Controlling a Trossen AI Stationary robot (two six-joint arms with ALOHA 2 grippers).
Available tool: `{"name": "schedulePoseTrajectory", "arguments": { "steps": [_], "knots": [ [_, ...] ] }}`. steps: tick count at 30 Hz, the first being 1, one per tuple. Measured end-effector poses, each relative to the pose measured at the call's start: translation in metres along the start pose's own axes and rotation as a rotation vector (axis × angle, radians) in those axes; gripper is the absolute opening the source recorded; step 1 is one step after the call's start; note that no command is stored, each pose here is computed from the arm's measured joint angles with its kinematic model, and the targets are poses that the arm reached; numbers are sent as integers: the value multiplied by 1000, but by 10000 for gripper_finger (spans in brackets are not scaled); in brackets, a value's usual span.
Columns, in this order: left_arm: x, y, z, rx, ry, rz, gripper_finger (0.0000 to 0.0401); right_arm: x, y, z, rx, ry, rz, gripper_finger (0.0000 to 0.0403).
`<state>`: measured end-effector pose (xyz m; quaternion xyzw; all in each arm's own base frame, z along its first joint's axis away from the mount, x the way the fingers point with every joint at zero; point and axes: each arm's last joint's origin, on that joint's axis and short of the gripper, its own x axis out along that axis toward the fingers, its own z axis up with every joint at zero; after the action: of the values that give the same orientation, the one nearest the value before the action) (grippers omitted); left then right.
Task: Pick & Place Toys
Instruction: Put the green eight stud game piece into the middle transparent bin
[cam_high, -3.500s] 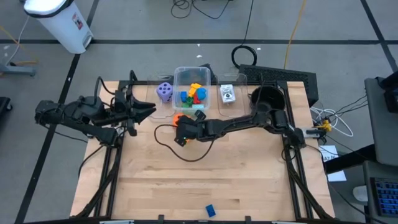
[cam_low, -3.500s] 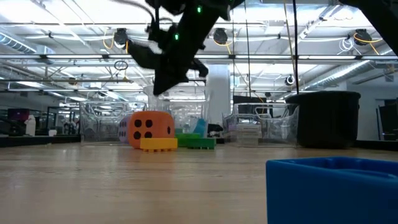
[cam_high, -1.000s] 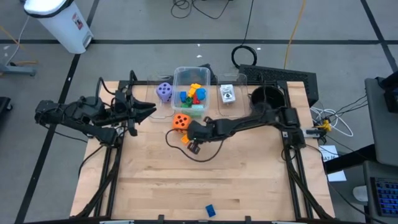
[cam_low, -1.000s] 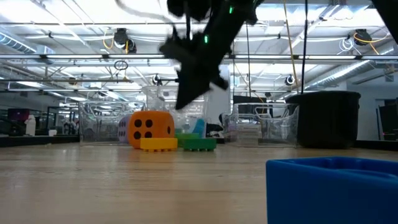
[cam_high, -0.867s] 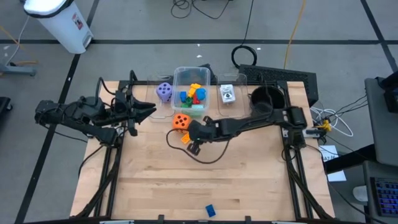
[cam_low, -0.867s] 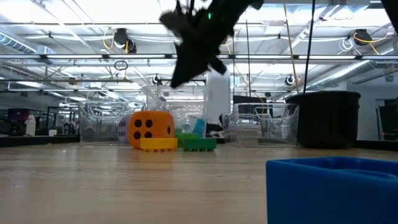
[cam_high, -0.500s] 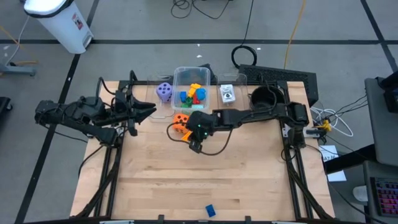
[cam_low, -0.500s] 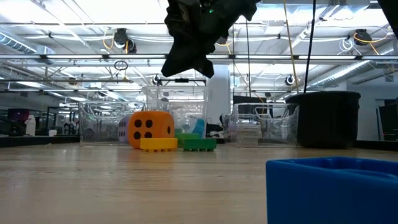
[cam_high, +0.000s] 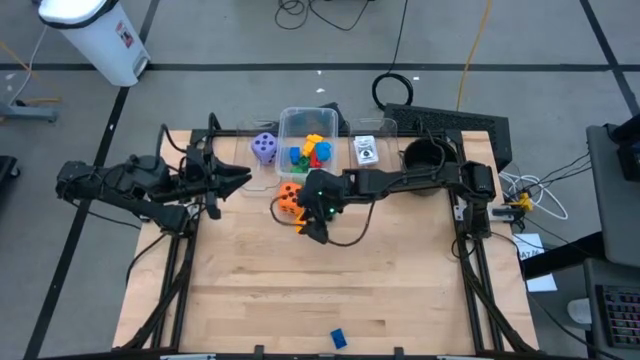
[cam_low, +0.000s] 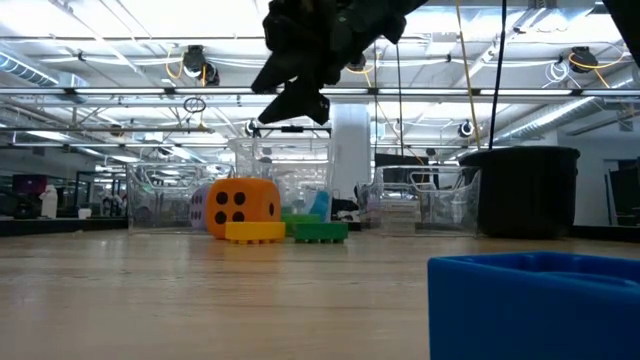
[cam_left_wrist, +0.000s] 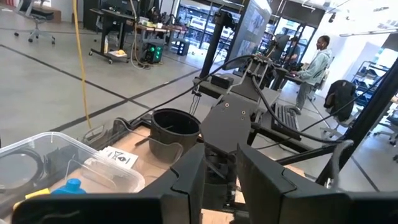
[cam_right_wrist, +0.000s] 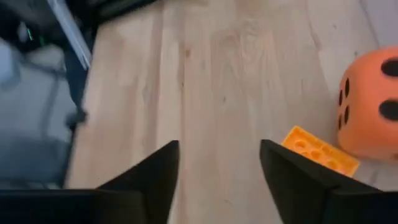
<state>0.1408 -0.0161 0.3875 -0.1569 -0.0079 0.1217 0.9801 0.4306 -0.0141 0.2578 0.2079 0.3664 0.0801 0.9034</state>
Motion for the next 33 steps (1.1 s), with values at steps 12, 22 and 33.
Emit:
{"name": "schedulePoseTrajectory", "arguments": {
  "steps": [12, 22, 33],
  "knots": [
    [0, 0, -1, 6, 14, 4, 97, 16, -10, -16, -432, 124, -240, 299],
    [0, 0, -2, 9, 14, 4, 97, 33, -37, -40, -399, 259, -266, 290],
    [0, 1, -2, 18, 18, 5, 97, 44, -56, -79, -308, 295, -371, 288]
  ]
}}
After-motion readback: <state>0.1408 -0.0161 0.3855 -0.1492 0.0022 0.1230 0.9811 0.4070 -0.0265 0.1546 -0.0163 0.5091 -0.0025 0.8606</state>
